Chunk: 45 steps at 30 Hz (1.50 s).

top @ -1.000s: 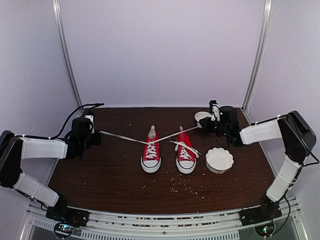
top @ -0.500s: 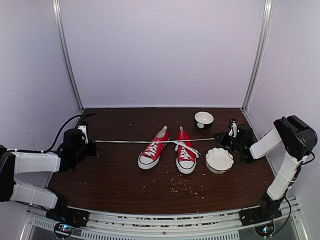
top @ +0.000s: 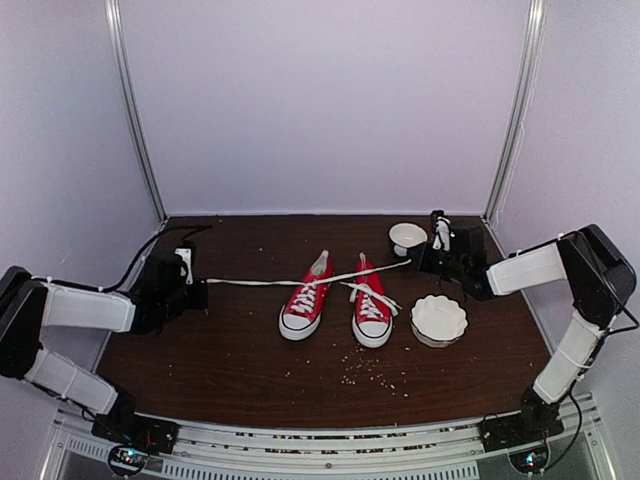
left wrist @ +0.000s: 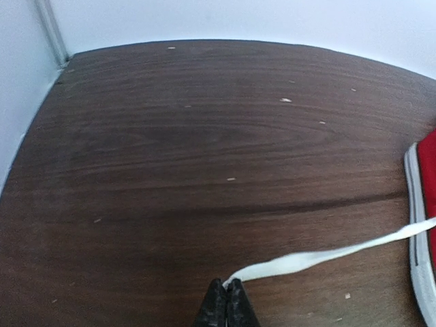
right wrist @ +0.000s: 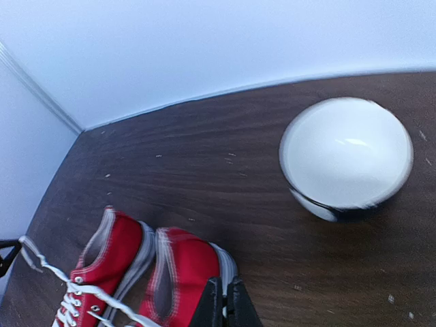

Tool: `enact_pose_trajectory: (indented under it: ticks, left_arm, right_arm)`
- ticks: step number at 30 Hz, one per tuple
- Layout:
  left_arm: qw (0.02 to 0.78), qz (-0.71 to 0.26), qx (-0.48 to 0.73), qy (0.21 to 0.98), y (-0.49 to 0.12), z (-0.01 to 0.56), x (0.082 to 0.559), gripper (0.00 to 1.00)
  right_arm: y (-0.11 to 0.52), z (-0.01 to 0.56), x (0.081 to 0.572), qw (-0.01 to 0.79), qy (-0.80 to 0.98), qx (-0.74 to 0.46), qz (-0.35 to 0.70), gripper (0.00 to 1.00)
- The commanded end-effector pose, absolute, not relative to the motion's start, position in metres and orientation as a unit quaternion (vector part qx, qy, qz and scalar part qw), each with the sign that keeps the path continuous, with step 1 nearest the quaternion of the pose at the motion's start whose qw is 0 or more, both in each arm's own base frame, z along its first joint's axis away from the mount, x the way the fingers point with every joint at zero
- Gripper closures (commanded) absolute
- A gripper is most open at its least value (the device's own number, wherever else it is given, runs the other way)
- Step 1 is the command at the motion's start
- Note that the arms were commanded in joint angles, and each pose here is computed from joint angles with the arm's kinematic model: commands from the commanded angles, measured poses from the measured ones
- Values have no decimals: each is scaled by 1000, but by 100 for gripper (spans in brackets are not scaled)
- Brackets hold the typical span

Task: Tie the shoes
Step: Pass from the left arm to the right

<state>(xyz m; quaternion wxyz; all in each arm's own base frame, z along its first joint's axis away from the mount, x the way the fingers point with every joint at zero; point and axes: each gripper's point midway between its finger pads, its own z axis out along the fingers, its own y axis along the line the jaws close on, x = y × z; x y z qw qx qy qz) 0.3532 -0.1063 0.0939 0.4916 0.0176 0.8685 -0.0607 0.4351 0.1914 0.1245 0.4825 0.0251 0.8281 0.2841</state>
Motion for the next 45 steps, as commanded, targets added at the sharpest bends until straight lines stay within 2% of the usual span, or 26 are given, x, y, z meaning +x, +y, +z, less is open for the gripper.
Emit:
enact_pose_trajectory:
  ticks: [1,7,14,21,36,45]
  left_arm:
    - [489,-112,121,856,-190,100,373,100]
    - [440,-167,204,859,-266,71,378,100]
    - [415,-197,263,848,-309,61,368,100]
    - [385,-230,306,839,-344,45,351,100]
    - [377,-262,338,821,-360,57,325,100]
    - [374,-267,332,824,-348,58,309,100]
  right_arm:
    - [265,145,423,481,843,-111,211,100]
    - [343,116,407,427,857,-187,219,100]
    - [374,87,409,384,875,-216,200,100]
    - [386,84,406,375,875,-237,193,100]
    - [396,82,388,336,879,-255,221,100]
    - [399,76,366,314,881,-264,236,100]
